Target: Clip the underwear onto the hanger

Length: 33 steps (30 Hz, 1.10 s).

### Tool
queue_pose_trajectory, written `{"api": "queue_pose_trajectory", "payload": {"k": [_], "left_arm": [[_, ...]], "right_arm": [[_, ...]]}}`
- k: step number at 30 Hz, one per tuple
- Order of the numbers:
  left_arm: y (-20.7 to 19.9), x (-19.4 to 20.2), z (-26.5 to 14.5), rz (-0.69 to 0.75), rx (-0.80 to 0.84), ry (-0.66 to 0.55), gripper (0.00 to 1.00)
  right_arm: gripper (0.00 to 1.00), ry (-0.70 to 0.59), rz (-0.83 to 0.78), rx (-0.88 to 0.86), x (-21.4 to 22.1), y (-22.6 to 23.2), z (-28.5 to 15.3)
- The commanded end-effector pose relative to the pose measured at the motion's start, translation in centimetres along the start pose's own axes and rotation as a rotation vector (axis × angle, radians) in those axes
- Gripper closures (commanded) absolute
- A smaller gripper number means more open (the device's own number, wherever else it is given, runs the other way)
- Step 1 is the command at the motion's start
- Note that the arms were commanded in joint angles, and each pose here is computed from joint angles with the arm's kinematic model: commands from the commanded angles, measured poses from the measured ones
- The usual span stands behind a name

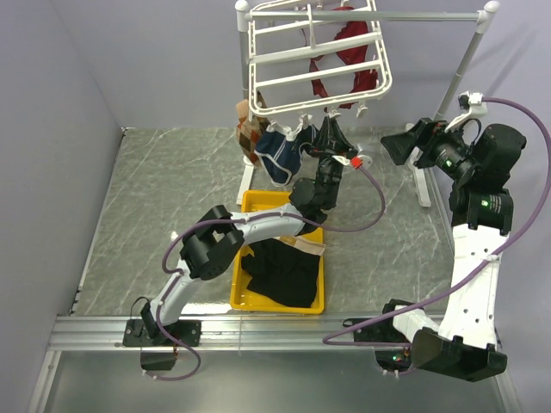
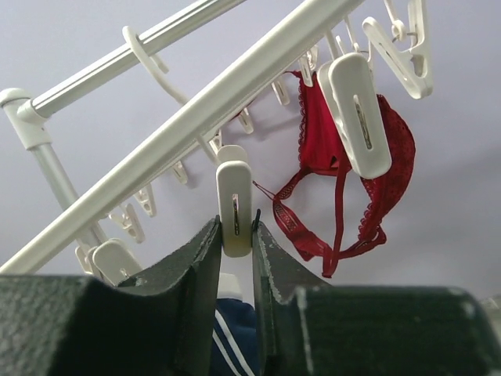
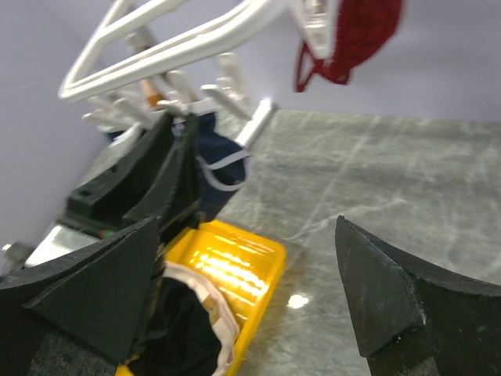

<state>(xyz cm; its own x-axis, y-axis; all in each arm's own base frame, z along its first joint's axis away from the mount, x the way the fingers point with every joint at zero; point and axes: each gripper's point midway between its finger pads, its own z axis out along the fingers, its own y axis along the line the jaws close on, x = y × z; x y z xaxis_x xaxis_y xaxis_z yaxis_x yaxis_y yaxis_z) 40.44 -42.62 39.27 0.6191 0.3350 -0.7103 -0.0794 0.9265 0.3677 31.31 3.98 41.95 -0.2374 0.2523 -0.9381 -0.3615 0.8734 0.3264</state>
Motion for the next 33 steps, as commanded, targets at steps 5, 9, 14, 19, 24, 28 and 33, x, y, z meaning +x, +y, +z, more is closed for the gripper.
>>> {"api": "queue_pose_trajectory", "payload": {"k": [5, 9, 14, 19, 24, 28, 33], "left_arm": [[12.8, -6.3, -1.0, -0.411, -0.414, -0.25, 0.77], [13.8, -7.0, -1.2, -0.463, -0.396, -0.267, 0.78], [14.0, -7.1, -1.7, -0.472, -0.365, -0.278, 0.8], [14.1, -7.4, -1.9, -0.496, -0.349, -0.291, 0.81], [14.1, -7.8, -2.0, -0.516, -0.331, -0.31, 0.8], [13.7, -7.9, -2.1, -0.509, -0.285, -0.307, 0.83], [14.1, -7.9, -2.3, -0.53, -0.264, -0.287, 0.82]], "right_arm": [[0.0, -0.021, 0.035, -0.172, -0.5, 2.7, 0.2], [0.0, -0.04, 0.066, -0.246, -0.8, 3.8, 0.4], [0.07, -0.066, 0.079, -0.35, -1.8, 5.1, 0.6], [0.14, -0.057, 0.092, -0.453, -2.3, 7.2, 0.7], [0.22, -0.026, 0.047, -0.491, -1.5, 8.2, 1.8], [0.25, -0.011, 0.012, -0.516, -1.6, 9.1, 2.2], [0.31, -0.01, -0.005, -0.613, -2.1, 11.3, 0.8]]}}
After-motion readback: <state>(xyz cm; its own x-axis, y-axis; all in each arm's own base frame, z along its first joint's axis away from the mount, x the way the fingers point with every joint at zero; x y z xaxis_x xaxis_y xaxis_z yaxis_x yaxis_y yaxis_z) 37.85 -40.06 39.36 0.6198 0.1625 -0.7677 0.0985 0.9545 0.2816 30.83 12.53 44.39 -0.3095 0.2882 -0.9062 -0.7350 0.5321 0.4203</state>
